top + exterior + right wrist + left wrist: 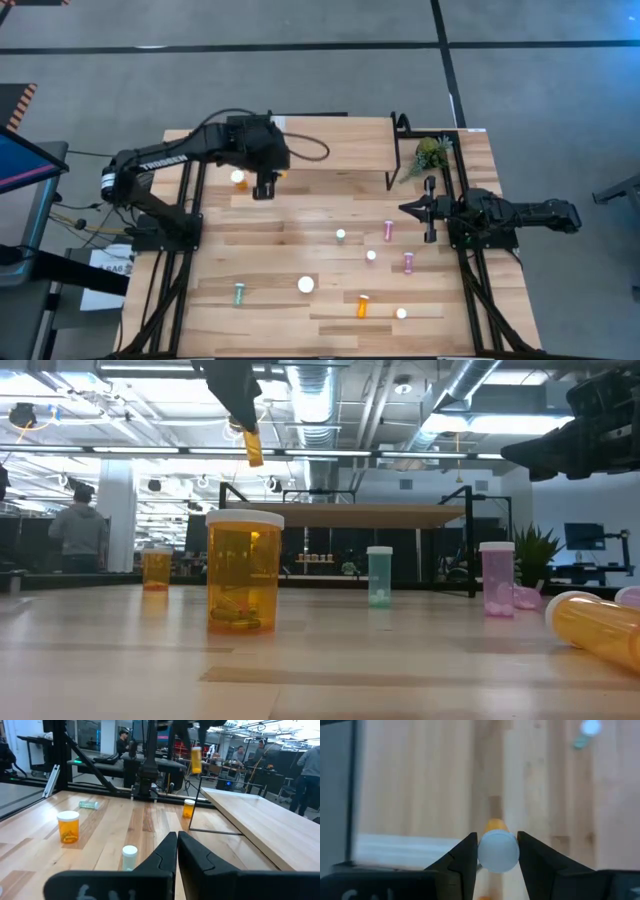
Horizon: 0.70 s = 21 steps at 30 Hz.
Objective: Pick and place medicine bottles onto shelf by color
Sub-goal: Put the top small orange pill bottle on the shelf
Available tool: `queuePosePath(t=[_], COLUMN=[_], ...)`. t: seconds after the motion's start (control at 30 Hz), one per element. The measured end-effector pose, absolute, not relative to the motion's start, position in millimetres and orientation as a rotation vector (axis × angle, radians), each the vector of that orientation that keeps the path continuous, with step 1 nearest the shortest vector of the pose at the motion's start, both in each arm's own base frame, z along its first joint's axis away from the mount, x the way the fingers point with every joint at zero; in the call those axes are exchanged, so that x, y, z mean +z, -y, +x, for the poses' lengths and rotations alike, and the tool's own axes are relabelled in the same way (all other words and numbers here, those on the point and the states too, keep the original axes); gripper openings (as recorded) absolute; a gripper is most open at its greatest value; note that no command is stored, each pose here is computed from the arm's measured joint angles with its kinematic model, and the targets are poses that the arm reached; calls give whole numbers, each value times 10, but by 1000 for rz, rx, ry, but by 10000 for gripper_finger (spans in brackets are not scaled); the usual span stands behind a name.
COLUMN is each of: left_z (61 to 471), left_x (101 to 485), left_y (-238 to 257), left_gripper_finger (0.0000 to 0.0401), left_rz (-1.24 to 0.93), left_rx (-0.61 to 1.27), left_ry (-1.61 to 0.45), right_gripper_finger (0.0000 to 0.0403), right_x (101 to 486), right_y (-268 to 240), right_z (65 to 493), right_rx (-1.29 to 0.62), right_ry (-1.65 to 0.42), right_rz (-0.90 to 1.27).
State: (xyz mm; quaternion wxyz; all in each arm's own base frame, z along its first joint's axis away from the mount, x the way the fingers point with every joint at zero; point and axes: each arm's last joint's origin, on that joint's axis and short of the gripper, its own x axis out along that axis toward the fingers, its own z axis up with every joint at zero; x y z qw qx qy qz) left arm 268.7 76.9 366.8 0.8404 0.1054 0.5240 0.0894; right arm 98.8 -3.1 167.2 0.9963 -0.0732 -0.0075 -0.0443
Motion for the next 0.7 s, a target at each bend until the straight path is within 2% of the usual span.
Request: queuePosePath(t=[0.27, 0.7], left_z=[2570, 2455], left_x=[3671, 3684], left_y=[-1113, -1396], left_gripper_finger=[115, 163], left_rz=[197, 183], left_rx=[278, 334], left_ry=[-1126, -1116], right_gripper_finger=[38, 38], right_x=[1673, 1672], right_y=[31, 31], right_z=[988, 988], right_rx=[-89, -89], right_ry=[15, 14], right_rz=[-147, -150])
